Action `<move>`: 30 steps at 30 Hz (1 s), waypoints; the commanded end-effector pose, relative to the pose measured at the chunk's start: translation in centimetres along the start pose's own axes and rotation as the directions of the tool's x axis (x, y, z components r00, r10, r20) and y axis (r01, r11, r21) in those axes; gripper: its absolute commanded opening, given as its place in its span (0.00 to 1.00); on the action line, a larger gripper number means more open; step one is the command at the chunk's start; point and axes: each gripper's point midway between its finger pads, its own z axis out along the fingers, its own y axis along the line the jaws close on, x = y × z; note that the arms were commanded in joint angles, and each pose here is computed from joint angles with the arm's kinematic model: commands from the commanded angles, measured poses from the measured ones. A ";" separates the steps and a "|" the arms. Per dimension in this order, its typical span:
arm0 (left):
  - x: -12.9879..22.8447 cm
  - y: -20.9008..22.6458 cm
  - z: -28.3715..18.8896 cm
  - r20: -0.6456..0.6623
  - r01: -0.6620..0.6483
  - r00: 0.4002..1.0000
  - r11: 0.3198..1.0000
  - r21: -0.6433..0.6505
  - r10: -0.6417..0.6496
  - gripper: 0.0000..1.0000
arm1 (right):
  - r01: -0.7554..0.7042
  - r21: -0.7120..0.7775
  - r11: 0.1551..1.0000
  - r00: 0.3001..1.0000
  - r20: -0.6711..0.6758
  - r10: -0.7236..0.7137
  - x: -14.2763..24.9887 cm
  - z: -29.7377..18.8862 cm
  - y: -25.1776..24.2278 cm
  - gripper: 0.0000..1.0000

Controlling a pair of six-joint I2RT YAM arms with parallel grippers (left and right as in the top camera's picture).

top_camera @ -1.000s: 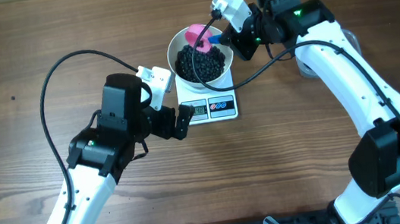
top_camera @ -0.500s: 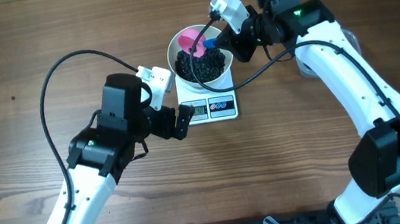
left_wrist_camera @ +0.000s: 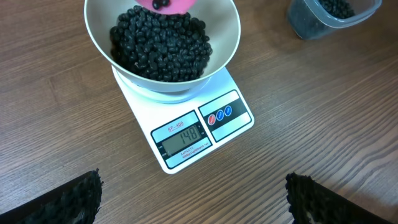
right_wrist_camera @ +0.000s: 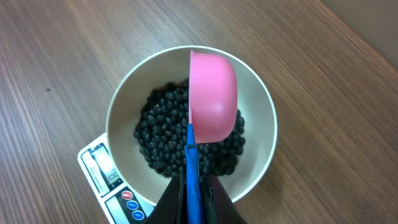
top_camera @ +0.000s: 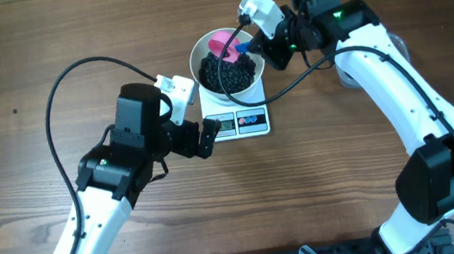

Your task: Scoop item into bowl and weigh 150g on scale

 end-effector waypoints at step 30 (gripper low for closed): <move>-0.5 0.0 -0.1 0.012 -0.025 1.000 1.000 -0.004 0.025 1.00 | -0.247 -0.207 0.947 0.962 0.066 0.266 -1.9 -1.9 2.7 0.04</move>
